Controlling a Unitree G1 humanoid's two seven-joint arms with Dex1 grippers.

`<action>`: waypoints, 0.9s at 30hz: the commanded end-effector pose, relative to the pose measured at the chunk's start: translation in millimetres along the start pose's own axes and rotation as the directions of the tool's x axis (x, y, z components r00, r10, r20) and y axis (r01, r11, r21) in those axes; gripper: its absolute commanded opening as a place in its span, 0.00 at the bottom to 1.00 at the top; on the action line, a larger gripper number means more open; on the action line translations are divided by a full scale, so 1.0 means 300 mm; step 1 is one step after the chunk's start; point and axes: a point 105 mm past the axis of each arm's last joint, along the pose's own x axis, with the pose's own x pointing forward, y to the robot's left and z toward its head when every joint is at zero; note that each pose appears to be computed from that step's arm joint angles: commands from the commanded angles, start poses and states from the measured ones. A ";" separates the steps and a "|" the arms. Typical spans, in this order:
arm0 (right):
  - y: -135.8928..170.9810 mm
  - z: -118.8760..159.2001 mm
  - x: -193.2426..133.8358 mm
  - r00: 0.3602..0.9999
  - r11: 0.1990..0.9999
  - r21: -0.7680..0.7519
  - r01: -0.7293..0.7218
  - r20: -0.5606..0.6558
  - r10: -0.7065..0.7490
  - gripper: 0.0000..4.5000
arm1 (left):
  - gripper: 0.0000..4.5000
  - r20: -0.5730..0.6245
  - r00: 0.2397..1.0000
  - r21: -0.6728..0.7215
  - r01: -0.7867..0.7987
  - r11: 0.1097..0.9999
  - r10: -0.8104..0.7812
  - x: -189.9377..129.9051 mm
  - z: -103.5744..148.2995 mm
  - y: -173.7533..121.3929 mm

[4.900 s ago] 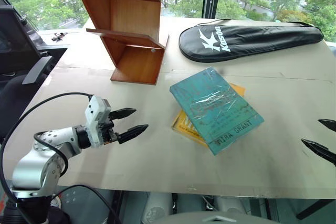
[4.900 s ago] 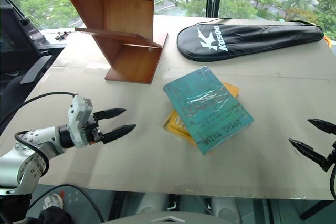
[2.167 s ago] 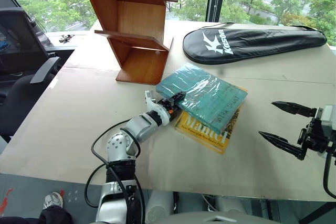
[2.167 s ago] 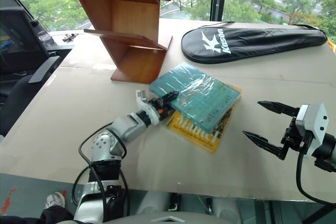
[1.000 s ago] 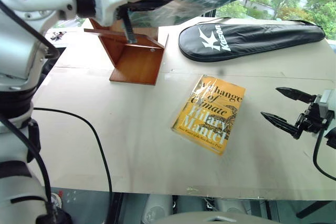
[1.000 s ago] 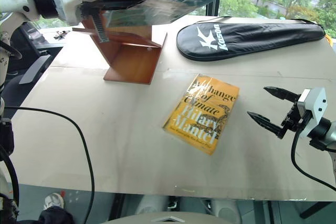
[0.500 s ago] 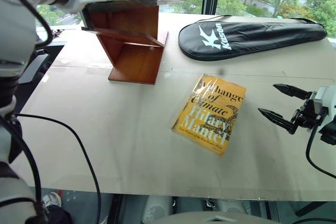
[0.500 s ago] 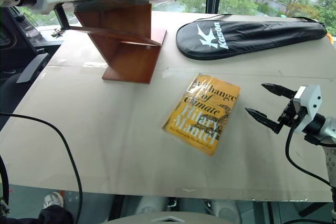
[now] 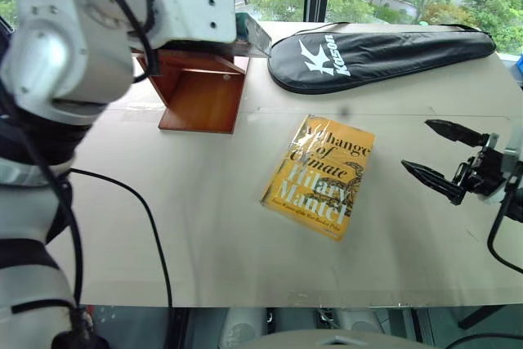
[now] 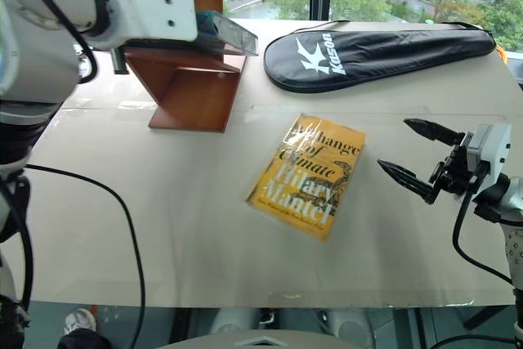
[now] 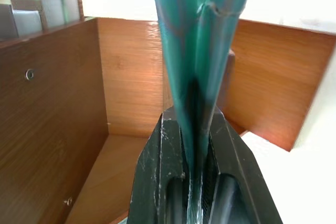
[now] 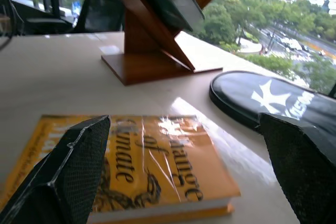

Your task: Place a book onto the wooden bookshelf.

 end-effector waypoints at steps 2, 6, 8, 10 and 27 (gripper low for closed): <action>0.013 0.129 0.006 0.992 0.998 -0.046 -0.044 0.118 0.049 1.00 | 0.01 -0.080 0.997 -0.023 -0.020 1.000 0.018 0.017 -0.057 0.000; 0.013 0.169 0.013 0.983 0.998 -0.038 -0.049 0.176 0.055 1.00 | 0.01 -0.092 0.996 -0.031 -0.012 0.999 0.009 0.029 -0.073 -0.011; 0.009 0.170 0.015 0.982 0.998 -0.033 -0.047 0.182 0.052 1.00 | 0.01 -0.092 0.996 -0.035 -0.016 0.999 0.013 0.034 -0.075 -0.011; 0.002 0.168 0.014 0.982 0.999 -0.024 -0.040 0.185 0.044 1.00 | 0.01 -0.091 0.996 -0.043 -0.030 0.999 0.026 0.042 -0.078 -0.008; -0.065 0.195 -0.001 0.974 1.000 0.021 0.020 0.227 -0.024 1.00 | 0.63 0.720 0.694 -0.325 0.365 0.872 -0.023 -0.314 0.105 -0.127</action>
